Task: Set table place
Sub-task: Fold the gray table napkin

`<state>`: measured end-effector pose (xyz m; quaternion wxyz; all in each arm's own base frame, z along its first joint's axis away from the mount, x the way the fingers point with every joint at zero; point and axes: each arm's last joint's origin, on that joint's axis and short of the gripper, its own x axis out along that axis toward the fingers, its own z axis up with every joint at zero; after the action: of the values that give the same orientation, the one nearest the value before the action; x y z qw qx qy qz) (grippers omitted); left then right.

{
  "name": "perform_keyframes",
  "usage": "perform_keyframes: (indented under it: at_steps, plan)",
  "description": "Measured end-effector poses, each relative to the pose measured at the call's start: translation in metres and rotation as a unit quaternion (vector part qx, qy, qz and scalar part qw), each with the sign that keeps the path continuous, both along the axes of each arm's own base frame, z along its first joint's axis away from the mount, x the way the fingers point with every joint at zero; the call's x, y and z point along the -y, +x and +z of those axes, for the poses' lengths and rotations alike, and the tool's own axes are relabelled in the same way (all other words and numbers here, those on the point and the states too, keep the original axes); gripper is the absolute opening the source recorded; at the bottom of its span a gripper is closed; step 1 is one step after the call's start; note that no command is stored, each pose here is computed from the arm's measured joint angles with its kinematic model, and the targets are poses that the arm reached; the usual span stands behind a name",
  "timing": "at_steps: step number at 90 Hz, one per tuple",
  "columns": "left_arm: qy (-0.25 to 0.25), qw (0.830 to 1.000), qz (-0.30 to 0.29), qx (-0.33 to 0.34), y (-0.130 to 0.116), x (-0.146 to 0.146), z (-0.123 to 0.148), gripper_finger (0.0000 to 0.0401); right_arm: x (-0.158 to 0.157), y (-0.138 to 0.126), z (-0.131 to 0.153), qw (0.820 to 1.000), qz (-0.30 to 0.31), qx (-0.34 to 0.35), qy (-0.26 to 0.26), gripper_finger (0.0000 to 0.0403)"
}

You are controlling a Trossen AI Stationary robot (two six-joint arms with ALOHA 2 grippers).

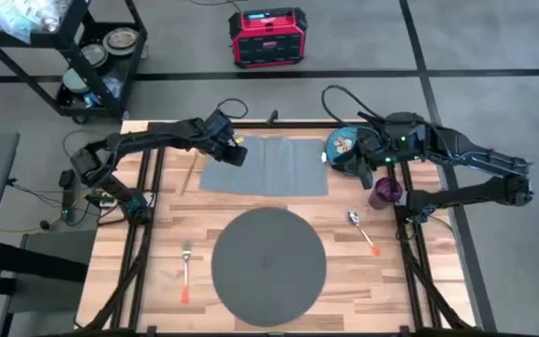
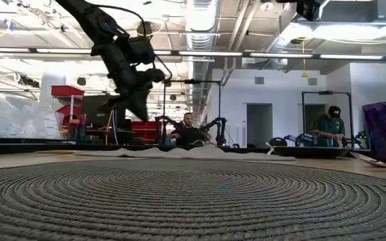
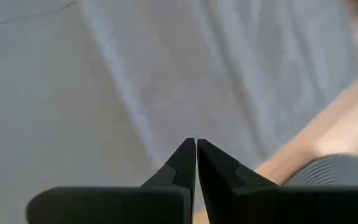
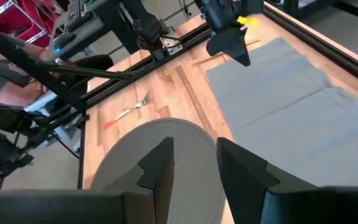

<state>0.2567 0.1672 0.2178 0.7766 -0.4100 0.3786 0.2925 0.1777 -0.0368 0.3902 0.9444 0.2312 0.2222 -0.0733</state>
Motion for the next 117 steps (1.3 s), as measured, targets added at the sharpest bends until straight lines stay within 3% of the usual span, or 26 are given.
perform_keyframes:
  at_steps: [6,13,23,35,61,79,94,117]
  plan:
    - [0.024,1.0,-0.004,-0.018,0.001,0.002,-0.001,0.0,0.0,0.0,0.0,1.0,-0.003,0.0,-0.002,0.0108]
    - [0.036,0.995,0.039,-0.082,-0.009,0.001,-0.005,0.0,-0.001,0.0,0.0,1.0,-0.004,0.0,-0.003,0.0108]
    - [0.013,0.986,0.098,-0.137,-0.03,-0.012,-0.01,0.0,-0.001,0.0,0.0,1.0,-0.001,-0.001,-0.003,0.0108]
    - [-0.026,0.984,0.128,-0.123,-0.04,-0.022,-0.01,0.0,-0.001,0.0,0.0,1.0,0.004,-0.001,-0.014,0.0108]
    - [-0.022,0.978,0.157,-0.138,-0.044,-0.03,-0.016,0.0001,-0.002,0.0,0.0,1.0,0.013,-0.001,-0.021,0.0108]
    - [-0.04,0.991,0.123,-0.041,-0.022,-0.028,-0.012,0.0038,-0.002,0.0,0.0,1.0,0.009,-0.001,-0.023,0.0108]
    - [-0.005,0.984,0.13,-0.125,-0.032,-0.025,-0.017,0.0065,0.001,0.0,0.0,1.0,0.002,-0.001,-0.023,0.0108]
    - [-0.031,0.976,0.142,-0.162,-0.057,-0.04,-0.021,0.0086,0.006,-0.001,0.0,1.0,-0.012,-0.001,-0.023,0.0108]
